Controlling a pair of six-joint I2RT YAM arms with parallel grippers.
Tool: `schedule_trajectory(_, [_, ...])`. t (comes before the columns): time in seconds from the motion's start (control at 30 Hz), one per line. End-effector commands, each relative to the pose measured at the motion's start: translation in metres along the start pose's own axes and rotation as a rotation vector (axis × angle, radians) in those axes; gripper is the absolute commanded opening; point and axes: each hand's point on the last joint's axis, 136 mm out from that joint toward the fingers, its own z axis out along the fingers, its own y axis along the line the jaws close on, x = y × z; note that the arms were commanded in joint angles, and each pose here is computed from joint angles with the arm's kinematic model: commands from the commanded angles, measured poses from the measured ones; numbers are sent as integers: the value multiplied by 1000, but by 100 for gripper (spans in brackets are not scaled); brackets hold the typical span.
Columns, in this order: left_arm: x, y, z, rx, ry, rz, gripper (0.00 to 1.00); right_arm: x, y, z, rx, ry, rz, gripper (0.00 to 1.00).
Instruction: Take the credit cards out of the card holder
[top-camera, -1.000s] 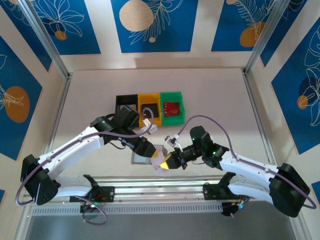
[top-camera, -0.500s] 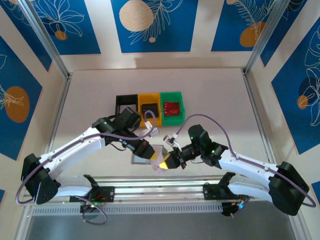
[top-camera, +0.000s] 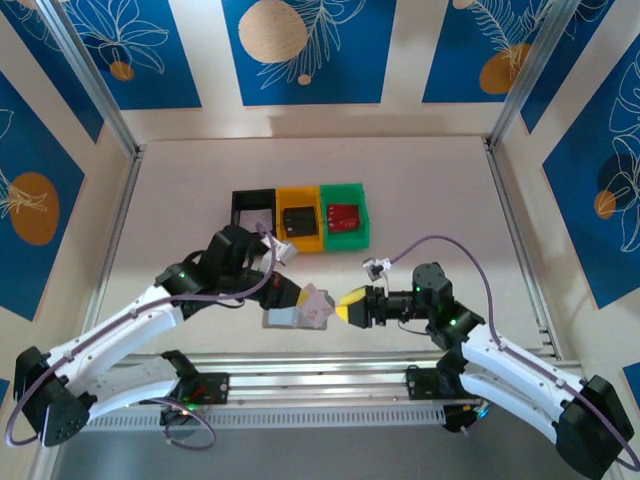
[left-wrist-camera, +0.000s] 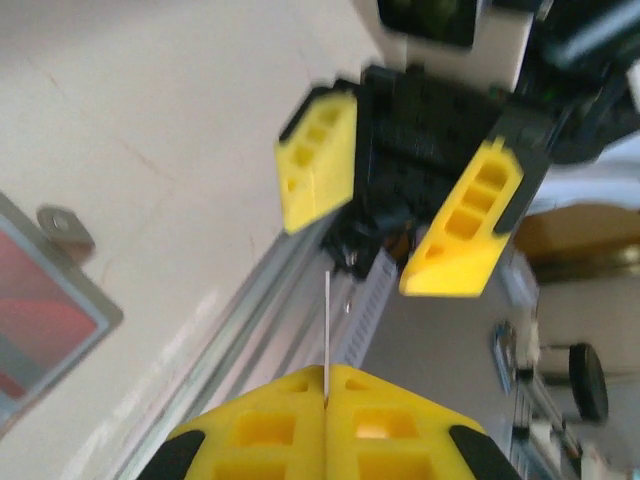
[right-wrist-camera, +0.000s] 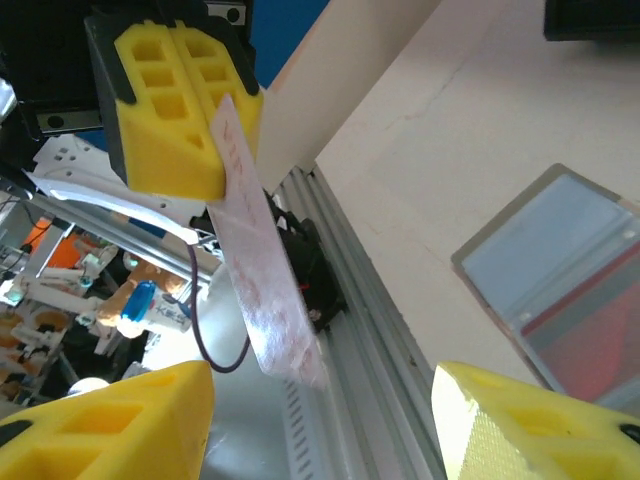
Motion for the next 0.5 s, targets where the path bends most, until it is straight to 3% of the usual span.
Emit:
schedule_trajectory(0.0, [-37,-6,-3,69,-225,-75,0,-8,5,-3,-20,-112,-6,60])
schedule_trajectory(0.17, [-43,-5,2,180,-340,-142,0,-5,8,0,11,-139,-54,60])
schedule_trajectory(0.47, [-34,-7,11,227,-358,-155,0,-11,4,5,39,-149,-50,55])
